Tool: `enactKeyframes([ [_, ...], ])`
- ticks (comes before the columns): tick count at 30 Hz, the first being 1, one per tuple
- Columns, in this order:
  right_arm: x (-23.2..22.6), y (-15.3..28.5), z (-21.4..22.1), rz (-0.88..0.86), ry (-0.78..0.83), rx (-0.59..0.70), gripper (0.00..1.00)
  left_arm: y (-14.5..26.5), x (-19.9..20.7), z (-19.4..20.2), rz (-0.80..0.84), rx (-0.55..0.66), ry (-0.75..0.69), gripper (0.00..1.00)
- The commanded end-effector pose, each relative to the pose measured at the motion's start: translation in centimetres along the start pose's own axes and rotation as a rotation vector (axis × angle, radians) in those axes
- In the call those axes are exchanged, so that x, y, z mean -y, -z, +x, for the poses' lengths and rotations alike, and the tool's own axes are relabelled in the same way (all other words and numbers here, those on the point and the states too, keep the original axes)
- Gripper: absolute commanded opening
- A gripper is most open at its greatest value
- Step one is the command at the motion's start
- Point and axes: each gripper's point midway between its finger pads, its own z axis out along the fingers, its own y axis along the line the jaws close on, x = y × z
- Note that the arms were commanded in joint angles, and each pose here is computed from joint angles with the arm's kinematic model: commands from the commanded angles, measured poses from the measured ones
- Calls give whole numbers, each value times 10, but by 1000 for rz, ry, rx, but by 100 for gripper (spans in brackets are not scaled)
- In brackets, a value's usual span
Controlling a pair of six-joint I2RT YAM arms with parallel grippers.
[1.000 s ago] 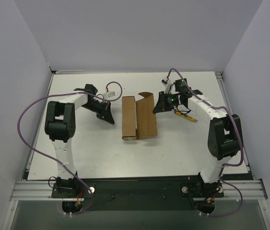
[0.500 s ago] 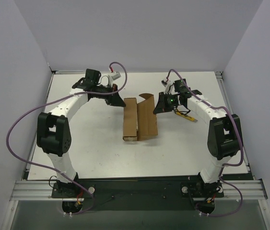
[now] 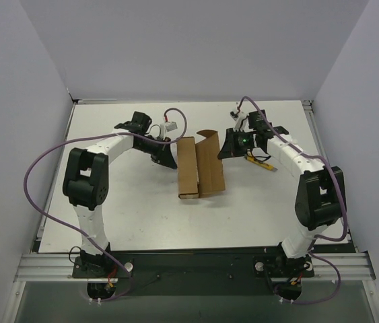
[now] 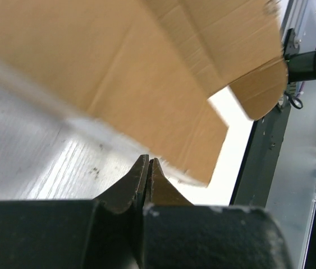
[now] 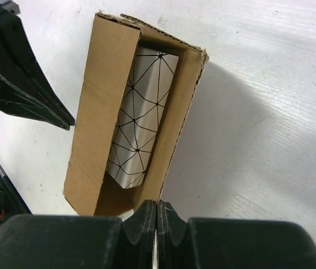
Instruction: Unpack the express box
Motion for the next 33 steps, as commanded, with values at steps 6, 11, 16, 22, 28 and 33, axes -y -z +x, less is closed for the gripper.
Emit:
enactKeyframes([
  [6, 8, 22, -12, 14, -7, 30, 0, -6, -21, 19, -24, -26, 30, 0],
  [11, 7, 22, -14, 12, -12, 31, 0, 9, 7, -7, 23, 50, -39, 0],
  [16, 7, 19, -13, 12, -21, 29, 0, 5, 34, -31, 79, 105, -116, 0],
  [22, 8, 18, -13, 14, -28, 29, 0, -24, 32, -29, 85, 51, -130, 0],
  [28, 13, 16, -8, 23, -28, 18, 0, -32, 2, -12, 12, -22, -147, 0],
  [33, 21, 16, -3, 58, -11, 8, 0, -28, -17, -1, -11, -46, -94, 0],
])
